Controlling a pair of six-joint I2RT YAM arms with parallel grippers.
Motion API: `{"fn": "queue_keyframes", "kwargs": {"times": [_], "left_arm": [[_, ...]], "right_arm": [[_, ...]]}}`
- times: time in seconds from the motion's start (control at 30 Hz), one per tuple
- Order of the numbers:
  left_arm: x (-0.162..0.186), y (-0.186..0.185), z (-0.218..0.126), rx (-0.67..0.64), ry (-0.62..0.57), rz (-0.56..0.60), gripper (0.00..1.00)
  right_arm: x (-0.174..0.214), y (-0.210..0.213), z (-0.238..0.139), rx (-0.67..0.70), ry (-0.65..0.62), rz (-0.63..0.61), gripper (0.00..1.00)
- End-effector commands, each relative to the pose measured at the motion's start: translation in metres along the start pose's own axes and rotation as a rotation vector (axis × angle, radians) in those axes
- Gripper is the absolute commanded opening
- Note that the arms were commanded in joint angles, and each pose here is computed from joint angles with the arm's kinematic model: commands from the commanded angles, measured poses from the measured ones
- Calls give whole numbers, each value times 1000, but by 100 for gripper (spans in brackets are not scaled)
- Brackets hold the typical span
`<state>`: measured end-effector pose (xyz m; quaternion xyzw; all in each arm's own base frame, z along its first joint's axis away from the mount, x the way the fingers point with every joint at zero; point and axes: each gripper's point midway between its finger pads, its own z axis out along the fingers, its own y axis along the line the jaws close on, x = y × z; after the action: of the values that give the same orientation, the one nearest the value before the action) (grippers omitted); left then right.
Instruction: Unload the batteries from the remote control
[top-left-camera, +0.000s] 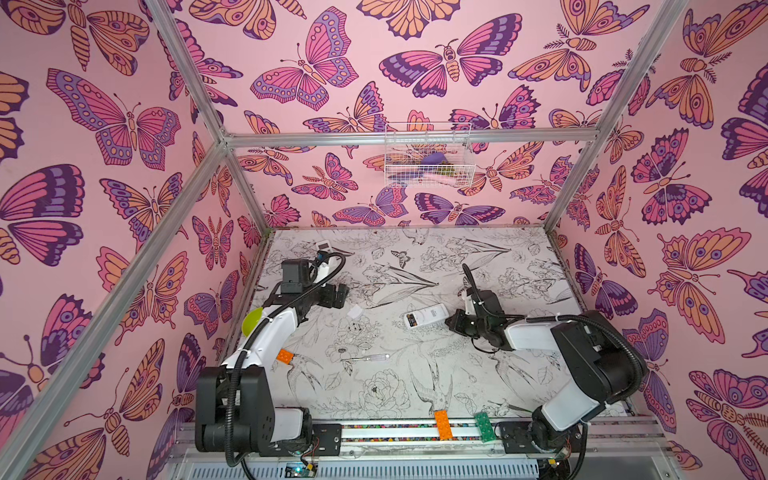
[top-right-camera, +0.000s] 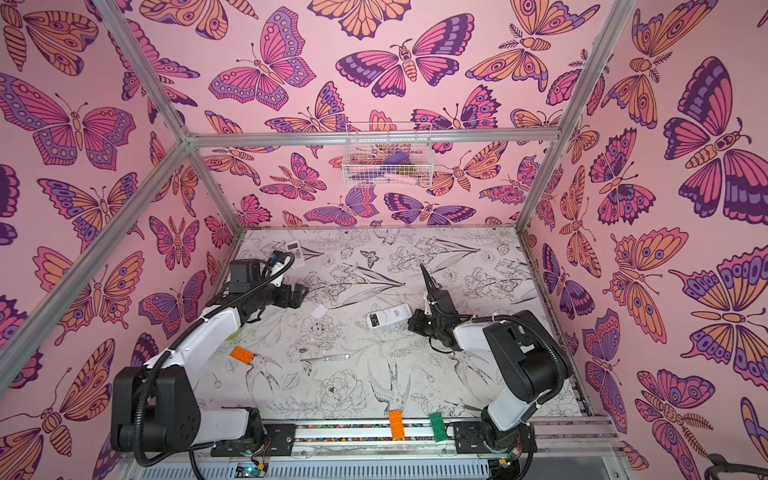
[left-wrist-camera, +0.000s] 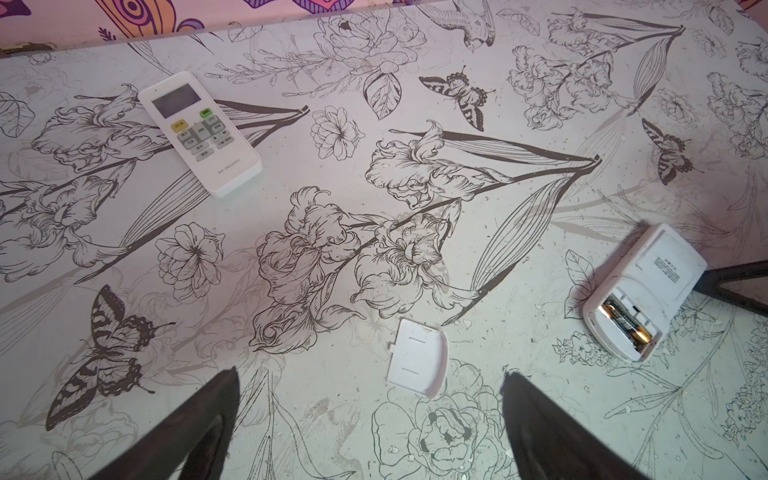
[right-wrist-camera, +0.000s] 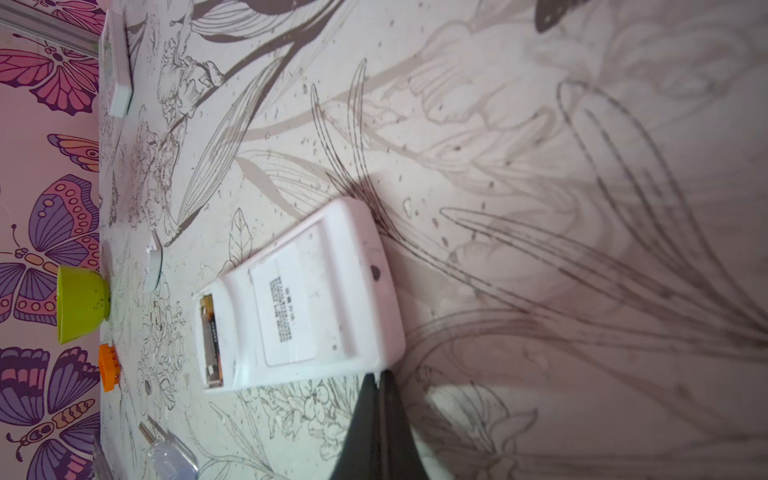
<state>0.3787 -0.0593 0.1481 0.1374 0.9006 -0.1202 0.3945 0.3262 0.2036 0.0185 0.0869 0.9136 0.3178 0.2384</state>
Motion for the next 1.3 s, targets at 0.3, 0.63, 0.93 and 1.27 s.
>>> {"fn": "queue_keyframes", "kwargs": {"times": [0.3,0.63,0.93,1.27], "left_arm": [[-2,2,-4,-1,-6,-4,100],[-2,7,-4,-17,-6,3,100],[-3,5,-7,-7,-20,15,100],[-1,6,-8,-8,-11,6,100]], "right_arm": [[-8,11,32,-28,55,-32,0],[-11,31,41,-90,82,-66,0],[-9,36,36,-86,104,-130,2],[-5,42,37,-115,139,-170,4]]}}
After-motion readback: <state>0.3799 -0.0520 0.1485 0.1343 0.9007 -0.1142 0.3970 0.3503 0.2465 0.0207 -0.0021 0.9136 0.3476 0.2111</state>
